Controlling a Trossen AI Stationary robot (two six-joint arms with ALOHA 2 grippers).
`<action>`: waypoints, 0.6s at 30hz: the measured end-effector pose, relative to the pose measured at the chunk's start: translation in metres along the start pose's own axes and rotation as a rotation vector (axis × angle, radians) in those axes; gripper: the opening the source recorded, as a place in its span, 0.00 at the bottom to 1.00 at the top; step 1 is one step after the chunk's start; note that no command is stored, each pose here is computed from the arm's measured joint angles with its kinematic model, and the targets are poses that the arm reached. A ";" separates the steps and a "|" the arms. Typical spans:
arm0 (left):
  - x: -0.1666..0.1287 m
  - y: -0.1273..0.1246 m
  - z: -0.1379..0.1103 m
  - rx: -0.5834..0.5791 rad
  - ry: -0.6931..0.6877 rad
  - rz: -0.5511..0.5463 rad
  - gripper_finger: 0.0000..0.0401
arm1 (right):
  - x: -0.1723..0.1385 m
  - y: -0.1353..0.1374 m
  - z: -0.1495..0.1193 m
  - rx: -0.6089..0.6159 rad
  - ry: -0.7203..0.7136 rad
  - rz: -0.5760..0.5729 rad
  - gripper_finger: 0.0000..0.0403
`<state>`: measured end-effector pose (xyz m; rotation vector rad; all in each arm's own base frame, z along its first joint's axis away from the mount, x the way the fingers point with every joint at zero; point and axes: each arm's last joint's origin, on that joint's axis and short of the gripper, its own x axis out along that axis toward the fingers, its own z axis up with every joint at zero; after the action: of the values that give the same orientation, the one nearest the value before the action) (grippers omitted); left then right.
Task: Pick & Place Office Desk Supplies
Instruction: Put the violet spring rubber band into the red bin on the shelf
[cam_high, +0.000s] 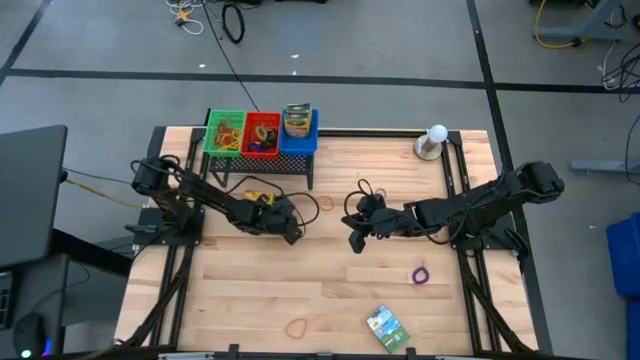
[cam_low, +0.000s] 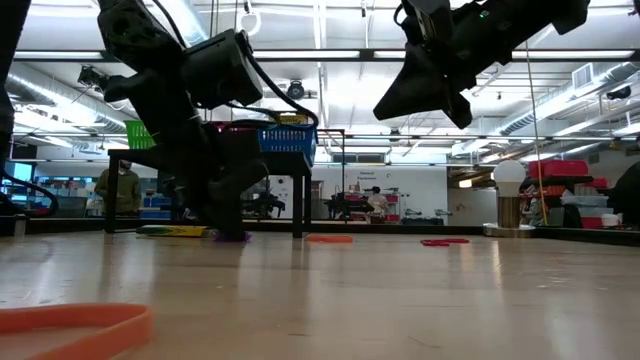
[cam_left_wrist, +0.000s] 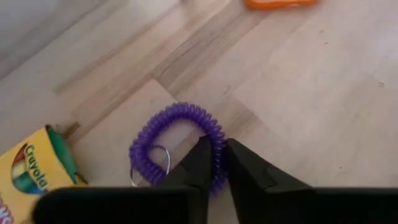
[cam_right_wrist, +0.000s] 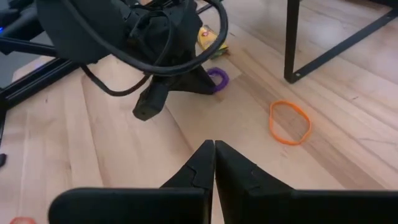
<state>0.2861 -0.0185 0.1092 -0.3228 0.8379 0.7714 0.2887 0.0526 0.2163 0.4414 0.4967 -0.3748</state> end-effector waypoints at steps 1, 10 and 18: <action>-0.002 0.000 0.002 0.005 0.002 -0.013 0.08 | 0.000 0.000 0.000 -0.005 -0.002 0.001 0.05; -0.053 -0.002 0.029 0.074 -0.001 -0.272 0.03 | 0.000 0.000 0.001 -0.042 -0.006 0.003 0.05; -0.133 0.022 0.077 -0.018 -0.164 -0.370 0.03 | 0.000 0.000 0.000 -0.045 0.000 0.000 0.05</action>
<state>0.2558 -0.0264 0.2614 -0.4113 0.5936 0.4526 0.2886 0.0525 0.2163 0.3981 0.5040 -0.3634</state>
